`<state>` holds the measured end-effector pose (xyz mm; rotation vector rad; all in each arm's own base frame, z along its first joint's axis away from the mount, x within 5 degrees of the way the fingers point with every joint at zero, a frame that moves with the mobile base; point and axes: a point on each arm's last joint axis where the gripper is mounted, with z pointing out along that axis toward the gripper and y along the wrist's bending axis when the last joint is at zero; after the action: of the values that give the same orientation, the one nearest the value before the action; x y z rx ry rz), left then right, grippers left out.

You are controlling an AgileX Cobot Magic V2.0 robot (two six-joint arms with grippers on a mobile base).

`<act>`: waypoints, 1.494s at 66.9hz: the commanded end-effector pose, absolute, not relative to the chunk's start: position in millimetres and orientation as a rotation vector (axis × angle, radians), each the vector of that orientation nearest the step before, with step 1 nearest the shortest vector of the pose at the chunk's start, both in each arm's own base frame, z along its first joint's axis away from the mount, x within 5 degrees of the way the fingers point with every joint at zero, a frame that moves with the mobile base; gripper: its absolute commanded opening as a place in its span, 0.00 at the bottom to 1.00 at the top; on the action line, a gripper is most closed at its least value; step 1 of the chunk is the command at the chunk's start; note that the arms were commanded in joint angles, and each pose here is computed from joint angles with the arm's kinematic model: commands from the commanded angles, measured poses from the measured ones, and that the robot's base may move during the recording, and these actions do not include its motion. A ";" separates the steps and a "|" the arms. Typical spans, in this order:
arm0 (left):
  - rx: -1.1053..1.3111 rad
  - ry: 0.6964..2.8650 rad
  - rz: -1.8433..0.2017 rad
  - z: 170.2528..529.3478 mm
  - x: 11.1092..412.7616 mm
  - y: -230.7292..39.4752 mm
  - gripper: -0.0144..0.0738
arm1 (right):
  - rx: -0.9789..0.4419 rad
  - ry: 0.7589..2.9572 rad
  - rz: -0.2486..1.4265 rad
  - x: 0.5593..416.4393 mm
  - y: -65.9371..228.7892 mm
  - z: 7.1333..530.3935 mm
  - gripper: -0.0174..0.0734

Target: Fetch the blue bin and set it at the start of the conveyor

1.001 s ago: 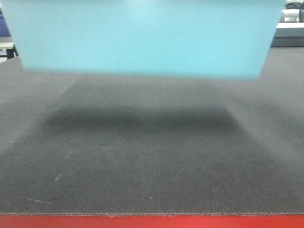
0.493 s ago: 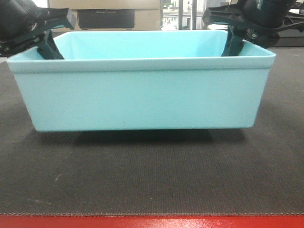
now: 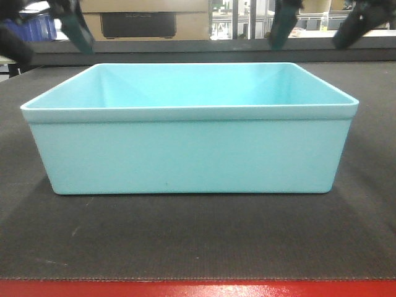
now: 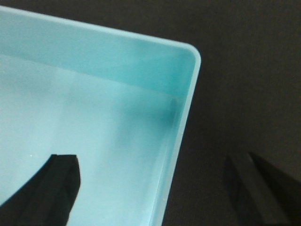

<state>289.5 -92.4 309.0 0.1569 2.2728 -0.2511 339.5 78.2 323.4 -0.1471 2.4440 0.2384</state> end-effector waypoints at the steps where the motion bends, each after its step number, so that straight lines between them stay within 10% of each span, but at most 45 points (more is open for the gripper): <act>1: 0.160 2.203 -0.248 331.8 275.5 -85.6 0.62 | -0.135 2.375 0.219 329.5 67.3 346.9 0.60; 18: 0.083 2.175 -0.079 356.4 255.5 -32.5 0.05 | 0.019 2.320 0.154 300.8 20.0 375.9 0.01; 63: 0.079 2.100 0.019 278.3 143.4 -3.9 0.04 | 0.049 2.158 -0.027 149.8 -6.4 260.3 0.02; 100: 0.058 1.667 0.020 304.7 37.8 -0.2 0.04 | 0.035 1.534 -0.032 43.1 -2.1 313.6 0.02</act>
<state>46.0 -0.3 302.7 0.0637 1.7117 0.0240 51.6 -2.0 309.9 0.0455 1.6034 -0.0131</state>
